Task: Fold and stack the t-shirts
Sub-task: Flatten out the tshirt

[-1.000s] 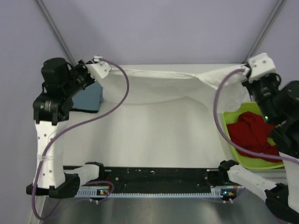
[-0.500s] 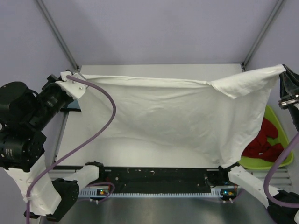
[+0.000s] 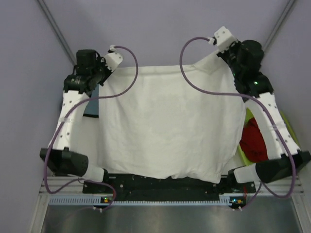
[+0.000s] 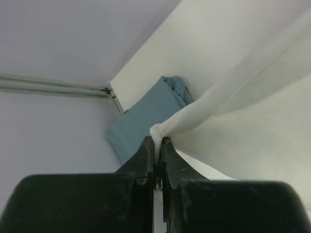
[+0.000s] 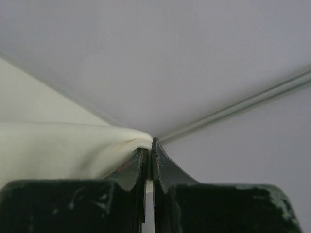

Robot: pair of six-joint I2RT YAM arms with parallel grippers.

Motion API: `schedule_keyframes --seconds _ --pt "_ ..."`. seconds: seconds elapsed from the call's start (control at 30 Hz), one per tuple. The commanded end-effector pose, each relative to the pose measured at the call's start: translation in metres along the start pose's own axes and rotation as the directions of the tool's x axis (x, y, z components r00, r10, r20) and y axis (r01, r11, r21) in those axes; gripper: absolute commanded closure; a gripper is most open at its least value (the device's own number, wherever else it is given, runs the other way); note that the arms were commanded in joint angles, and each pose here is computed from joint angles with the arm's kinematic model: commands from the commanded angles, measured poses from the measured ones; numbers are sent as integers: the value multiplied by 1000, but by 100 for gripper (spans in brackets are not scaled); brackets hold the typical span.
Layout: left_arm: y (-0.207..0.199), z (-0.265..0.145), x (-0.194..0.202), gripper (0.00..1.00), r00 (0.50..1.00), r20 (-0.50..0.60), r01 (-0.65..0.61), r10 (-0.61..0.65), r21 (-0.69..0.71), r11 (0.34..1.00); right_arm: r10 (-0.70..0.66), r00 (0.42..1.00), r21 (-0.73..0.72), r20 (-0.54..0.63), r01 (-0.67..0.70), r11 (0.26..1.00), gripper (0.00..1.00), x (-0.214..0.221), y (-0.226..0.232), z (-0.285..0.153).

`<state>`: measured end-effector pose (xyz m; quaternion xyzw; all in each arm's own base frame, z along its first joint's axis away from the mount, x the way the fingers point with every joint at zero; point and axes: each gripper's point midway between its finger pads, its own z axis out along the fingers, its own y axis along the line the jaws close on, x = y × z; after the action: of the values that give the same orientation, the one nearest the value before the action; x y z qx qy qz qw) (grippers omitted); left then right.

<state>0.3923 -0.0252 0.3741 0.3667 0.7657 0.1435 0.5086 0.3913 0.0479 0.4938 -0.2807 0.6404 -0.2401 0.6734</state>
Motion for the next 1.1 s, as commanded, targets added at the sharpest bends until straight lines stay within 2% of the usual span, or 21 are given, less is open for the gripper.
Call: schedule_keyframes --seconds 0.0,0.1,0.2,0.37,0.6,0.7,0.83,0.87,0.9,0.93,0.97,1.0,1.03,1.07 --pt "-1 87 19 100 996 -35 78 -79 -34 996 -106 993 -55 -52 104 993 100 54 54 85" --pt "-18 147 41 100 990 -93 110 -109 11 994 -185 971 -114 -153 169 979 100 105 99 139" --pt "-27 200 65 100 975 -175 139 -135 8 990 -190 959 -113 -212 169 979 100 146 124 182" --pt "-33 261 89 100 962 -231 143 -142 -15 990 -208 951 -80 -229 195 978 100 184 144 227" --pt "-39 299 96 100 970 -207 121 -131 -60 991 -242 949 35 -200 253 967 100 203 150 261" --pt "-28 307 92 100 973 -178 121 -143 -128 984 -211 964 116 -163 231 966 100 190 136 274" --pt "-7 316 79 100 979 -136 121 -154 -225 967 -201 974 120 -108 214 969 100 185 141 286" --pt "-2 319 78 90 979 -130 119 -155 -254 960 -195 976 123 -100 206 971 100 184 142 288" --pt "4 320 75 76 980 -123 117 -158 -287 951 -179 978 122 -108 192 974 93 186 143 289" --pt "8 323 74 55 980 -120 113 -156 -307 945 -146 983 128 -113 160 979 66 189 142 291" --pt "12 327 74 37 980 -123 110 -158 -326 939 -105 988 135 -116 121 983 51 191 143 292" --pt "19 327 70 25 979 -122 109 -161 -353 929 -76 988 124 -136 93 988 39 193 142 292" --pt "23 328 70 17 977 -130 108 -166 -366 924 -42 985 109 -166 61 992 26 197 144 293" --pt "32 325 66 12 976 -133 108 -171 -388 915 -13 981 89 -196 31 996 18 197 141 292"
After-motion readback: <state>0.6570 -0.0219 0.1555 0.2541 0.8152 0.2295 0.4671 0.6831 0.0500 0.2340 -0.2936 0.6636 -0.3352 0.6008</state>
